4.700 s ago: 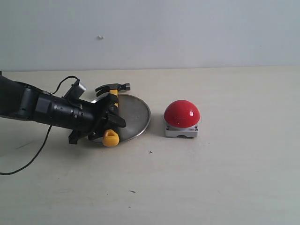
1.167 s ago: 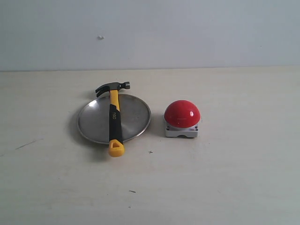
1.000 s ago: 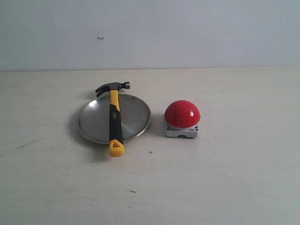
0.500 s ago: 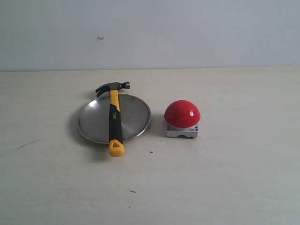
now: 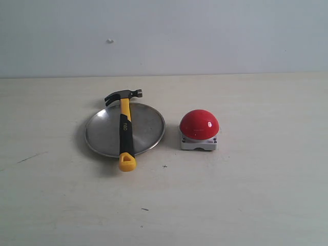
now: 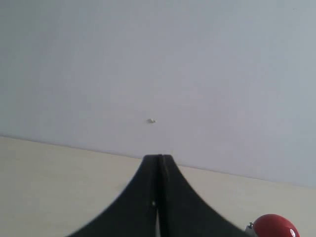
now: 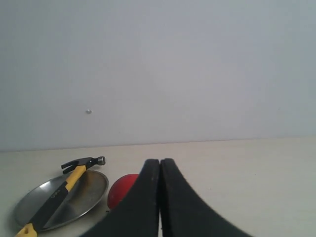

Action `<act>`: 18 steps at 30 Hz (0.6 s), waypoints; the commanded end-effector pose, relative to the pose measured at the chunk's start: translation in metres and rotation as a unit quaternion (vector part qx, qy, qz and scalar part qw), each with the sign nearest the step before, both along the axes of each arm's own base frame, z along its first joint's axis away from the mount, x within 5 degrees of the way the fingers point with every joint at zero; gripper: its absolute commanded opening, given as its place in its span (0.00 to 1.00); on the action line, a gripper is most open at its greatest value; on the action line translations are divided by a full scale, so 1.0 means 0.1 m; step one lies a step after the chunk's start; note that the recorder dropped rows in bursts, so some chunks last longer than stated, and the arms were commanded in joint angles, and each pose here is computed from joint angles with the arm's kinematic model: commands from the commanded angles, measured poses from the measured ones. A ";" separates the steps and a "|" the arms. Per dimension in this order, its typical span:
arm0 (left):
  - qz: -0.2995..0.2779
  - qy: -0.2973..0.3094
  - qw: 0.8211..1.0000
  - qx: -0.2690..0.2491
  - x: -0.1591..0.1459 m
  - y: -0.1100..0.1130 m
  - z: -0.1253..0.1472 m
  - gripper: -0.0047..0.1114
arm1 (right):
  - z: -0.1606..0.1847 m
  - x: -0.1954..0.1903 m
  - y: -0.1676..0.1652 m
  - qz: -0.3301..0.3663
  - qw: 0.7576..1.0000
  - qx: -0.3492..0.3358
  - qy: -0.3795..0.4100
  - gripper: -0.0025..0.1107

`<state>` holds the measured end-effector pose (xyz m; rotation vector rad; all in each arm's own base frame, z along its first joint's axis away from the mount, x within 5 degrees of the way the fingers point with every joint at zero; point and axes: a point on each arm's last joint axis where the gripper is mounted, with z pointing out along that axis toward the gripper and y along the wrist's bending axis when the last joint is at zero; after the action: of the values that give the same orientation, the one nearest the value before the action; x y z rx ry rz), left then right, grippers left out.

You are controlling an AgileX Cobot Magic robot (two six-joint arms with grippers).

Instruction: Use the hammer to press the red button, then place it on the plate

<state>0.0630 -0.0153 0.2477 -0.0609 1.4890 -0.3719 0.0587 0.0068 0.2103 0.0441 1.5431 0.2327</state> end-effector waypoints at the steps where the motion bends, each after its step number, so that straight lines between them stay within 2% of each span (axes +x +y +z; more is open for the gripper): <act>1: -0.003 -0.003 1.000 -0.002 -0.01 0.00 -0.01 0.04 | -0.02 0.00 0.00 -0.003 1.000 0.006 0.005 0.02; 15: -0.003 -0.003 1.000 -0.002 -0.01 0.00 -0.01 0.04 | -0.02 0.00 0.00 -0.003 1.000 0.005 0.005 0.02; 18: 0.007 -0.004 1.000 0.013 -0.01 0.01 -0.01 0.04 | -0.02 0.00 0.00 -0.003 1.000 0.005 0.005 0.02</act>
<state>0.0630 -0.0153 0.2477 -0.0482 1.4886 -0.3581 0.0587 0.0068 0.2099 0.0591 1.5473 0.2476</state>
